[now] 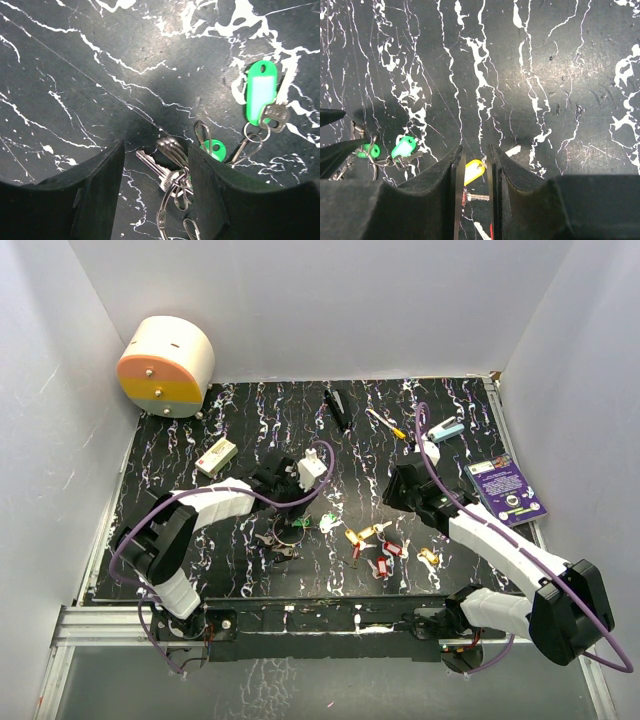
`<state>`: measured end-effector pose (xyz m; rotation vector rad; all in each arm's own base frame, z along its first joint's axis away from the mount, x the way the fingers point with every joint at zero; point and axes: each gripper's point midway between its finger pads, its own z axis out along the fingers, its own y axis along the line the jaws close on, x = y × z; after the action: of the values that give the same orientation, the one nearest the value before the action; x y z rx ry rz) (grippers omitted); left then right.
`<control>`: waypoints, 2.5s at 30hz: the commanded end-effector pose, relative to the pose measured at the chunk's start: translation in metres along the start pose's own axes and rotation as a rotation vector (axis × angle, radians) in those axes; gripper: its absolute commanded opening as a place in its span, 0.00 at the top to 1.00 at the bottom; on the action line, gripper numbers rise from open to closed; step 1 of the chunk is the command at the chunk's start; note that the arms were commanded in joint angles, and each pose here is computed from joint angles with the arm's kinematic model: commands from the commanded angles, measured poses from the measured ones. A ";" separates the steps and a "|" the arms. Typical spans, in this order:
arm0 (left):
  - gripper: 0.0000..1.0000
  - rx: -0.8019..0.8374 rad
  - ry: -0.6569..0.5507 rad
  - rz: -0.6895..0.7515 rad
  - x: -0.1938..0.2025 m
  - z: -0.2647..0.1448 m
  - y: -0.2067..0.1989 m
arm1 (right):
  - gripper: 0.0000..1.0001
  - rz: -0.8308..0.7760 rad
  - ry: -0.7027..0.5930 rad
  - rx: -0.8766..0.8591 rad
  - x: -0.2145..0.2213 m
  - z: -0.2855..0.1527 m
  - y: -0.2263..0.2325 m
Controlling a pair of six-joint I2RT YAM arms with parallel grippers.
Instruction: Put the keys on the keyring
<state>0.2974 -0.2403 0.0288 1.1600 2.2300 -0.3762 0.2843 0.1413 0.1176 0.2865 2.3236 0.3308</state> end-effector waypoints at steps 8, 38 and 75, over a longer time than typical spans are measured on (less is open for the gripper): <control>0.53 -0.027 0.013 0.038 0.008 -0.001 0.004 | 0.72 -0.006 -0.042 -0.013 -0.010 -0.002 0.001; 0.79 0.097 -0.082 0.074 -0.068 0.016 0.002 | 0.74 -0.012 -0.043 0.000 -0.005 0.006 -0.003; 0.70 0.018 0.001 0.024 -0.021 0.000 0.014 | 0.74 -0.020 -0.014 -0.015 0.005 0.014 -0.002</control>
<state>0.3217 -0.2397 0.0213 1.2047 2.2501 -0.3356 0.2799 0.1379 0.0950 0.2534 2.3650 0.2988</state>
